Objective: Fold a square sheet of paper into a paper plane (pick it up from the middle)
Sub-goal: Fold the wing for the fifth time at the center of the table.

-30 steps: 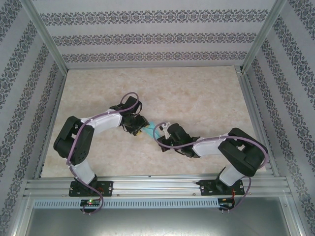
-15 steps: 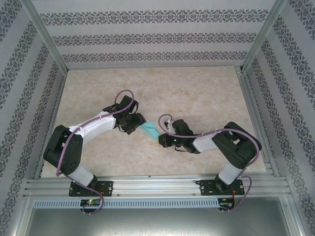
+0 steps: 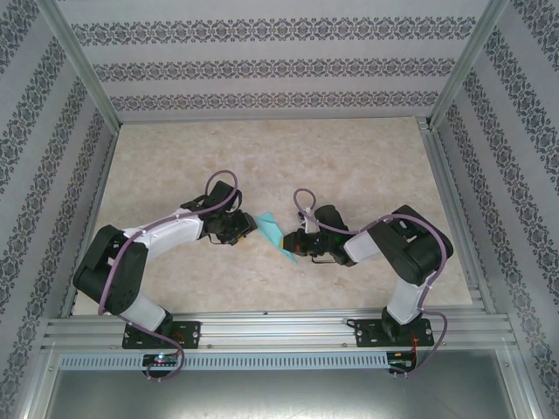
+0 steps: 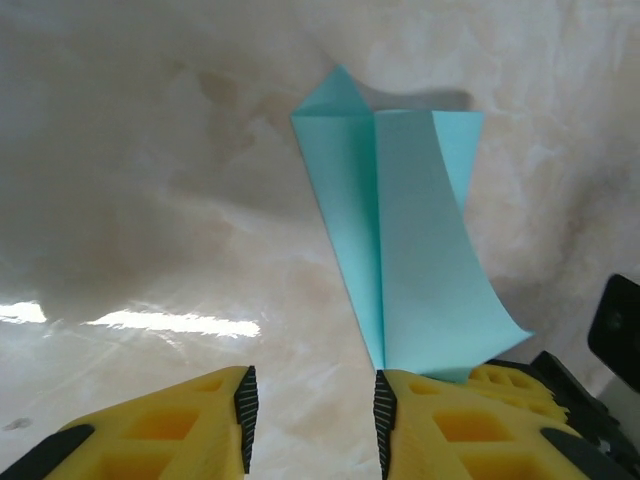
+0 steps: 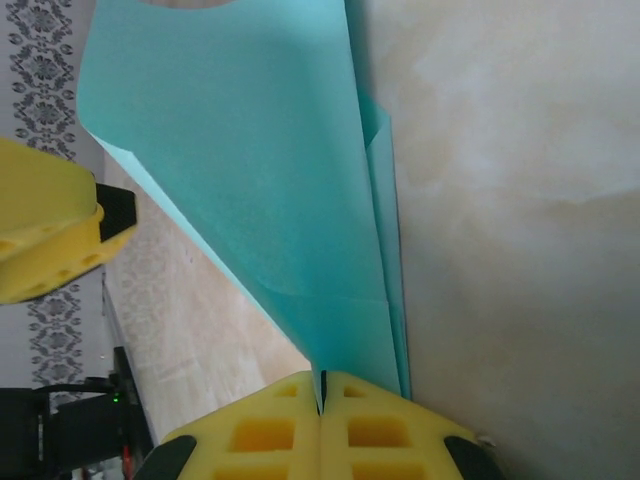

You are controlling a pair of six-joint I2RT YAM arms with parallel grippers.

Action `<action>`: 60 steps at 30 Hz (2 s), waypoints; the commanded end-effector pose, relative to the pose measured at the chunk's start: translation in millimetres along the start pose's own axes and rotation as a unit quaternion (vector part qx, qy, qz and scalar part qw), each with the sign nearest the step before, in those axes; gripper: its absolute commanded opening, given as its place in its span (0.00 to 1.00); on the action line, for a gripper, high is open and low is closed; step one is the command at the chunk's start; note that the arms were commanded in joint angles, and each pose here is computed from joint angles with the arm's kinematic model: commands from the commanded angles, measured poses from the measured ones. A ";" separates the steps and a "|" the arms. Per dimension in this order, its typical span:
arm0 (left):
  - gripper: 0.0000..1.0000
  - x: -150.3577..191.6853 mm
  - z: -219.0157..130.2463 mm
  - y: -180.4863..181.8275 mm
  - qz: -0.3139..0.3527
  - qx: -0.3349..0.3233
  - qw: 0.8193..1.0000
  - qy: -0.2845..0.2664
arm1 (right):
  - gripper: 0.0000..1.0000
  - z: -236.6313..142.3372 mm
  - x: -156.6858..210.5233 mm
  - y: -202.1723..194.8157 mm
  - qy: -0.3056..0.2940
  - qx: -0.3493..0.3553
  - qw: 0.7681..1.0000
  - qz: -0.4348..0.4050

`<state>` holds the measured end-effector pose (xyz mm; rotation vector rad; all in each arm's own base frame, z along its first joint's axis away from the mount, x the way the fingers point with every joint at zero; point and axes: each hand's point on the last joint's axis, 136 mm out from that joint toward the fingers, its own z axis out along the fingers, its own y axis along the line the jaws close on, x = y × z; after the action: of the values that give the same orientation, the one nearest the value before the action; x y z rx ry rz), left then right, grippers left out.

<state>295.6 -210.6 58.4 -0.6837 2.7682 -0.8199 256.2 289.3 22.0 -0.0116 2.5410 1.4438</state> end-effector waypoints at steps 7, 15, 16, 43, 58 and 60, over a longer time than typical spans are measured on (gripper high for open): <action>0.39 14.2 11.1 -50.1 0.067 0.116 0.991 0.011 | 0.03 8.7 6.9 -33.2 0.009 0.063 0.996 0.058; 0.38 26.2 19.4 -82.3 0.075 0.169 0.983 0.024 | 0.04 6.8 10.1 -43.3 0.012 0.089 0.994 0.063; 0.38 26.5 20.4 -86.1 0.074 0.173 0.982 0.023 | 0.04 6.5 10.3 -44.1 0.012 0.092 0.994 0.064; 0.36 14.0 61.3 -63.5 0.081 0.096 0.992 0.001 | 0.06 -0.3 14.5 -47.2 0.020 0.128 0.990 0.052; 0.36 19.8 81.9 -21.4 0.071 0.033 0.997 0.014 | 0.12 -2.8 13.8 -42.2 0.028 0.153 0.987 0.034; 0.36 20.7 85.9 -18.1 0.070 0.029 0.997 0.018 | 0.12 -3.2 13.9 -39.0 0.031 0.154 0.987 0.030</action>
<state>322.8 -286.8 26.0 -0.4553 2.6929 -1.0052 257.3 289.8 18.7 0.0372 2.6878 1.2862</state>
